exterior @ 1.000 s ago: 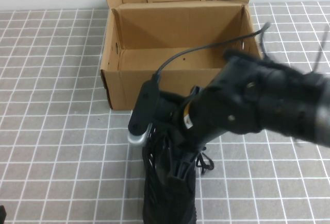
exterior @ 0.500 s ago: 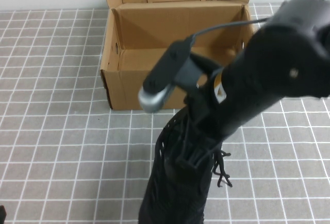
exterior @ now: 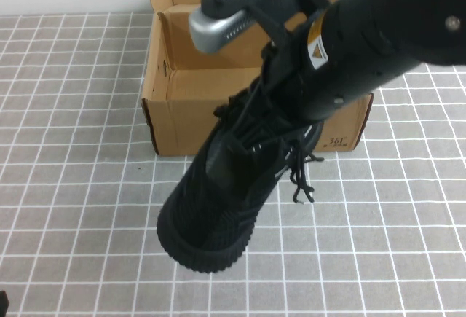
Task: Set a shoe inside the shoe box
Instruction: Pick up the shoe from the table, then hand over the shoe
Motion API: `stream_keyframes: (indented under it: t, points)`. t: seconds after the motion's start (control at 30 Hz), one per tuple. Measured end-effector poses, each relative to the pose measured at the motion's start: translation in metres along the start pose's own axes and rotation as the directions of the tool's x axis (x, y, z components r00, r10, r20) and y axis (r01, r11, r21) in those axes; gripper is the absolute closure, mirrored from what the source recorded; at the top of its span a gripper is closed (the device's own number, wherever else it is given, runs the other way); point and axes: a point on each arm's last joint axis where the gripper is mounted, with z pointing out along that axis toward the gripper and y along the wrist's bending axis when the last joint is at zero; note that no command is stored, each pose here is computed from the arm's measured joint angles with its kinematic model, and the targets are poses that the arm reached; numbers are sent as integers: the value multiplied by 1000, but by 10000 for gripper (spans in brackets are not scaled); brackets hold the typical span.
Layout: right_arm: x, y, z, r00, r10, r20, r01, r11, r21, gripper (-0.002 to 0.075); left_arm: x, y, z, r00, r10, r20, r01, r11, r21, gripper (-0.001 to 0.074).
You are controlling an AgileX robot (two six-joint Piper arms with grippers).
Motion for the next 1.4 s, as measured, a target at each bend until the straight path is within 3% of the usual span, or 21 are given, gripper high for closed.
stream_keyframes:
  t: [0.4,0.5,0.63,0.77,0.97,1.1,1.23,1.4]
  points:
    - [-5,-2,-2,1000,-6,-3,6,1000,28,731,0,0,0,1000,0,0,0,1000,0,736]
    - [-4,-3,-2,1000,-6,-15,7,999,31,732,0,1,0,999,46,4,-46,999,-14,736]
    - [-4,-3,-2,1000,-7,-16,8,999,34,732,-11,1,-1,990,71,119,-69,997,-23,736]
    - [-3,-3,-2,1000,1,-18,-1,999,34,732,-26,0,-4,956,-79,281,75,997,26,736]
    - [-3,-3,-2,1000,14,-18,-13,999,34,732,-37,0,-8,885,-245,395,225,969,97,736]
    - [-3,-3,-2,1000,20,-17,-19,999,34,732,-38,0,-8,846,-369,385,338,930,148,736]
    - [-5,-3,-2,1000,18,-3,-18,999,36,732,-48,0,-12,875,-385,295,361,923,134,736]
    - [-13,-3,-4,1000,19,10,-20,999,40,732,-97,2,-21,961,-237,145,228,970,79,736]
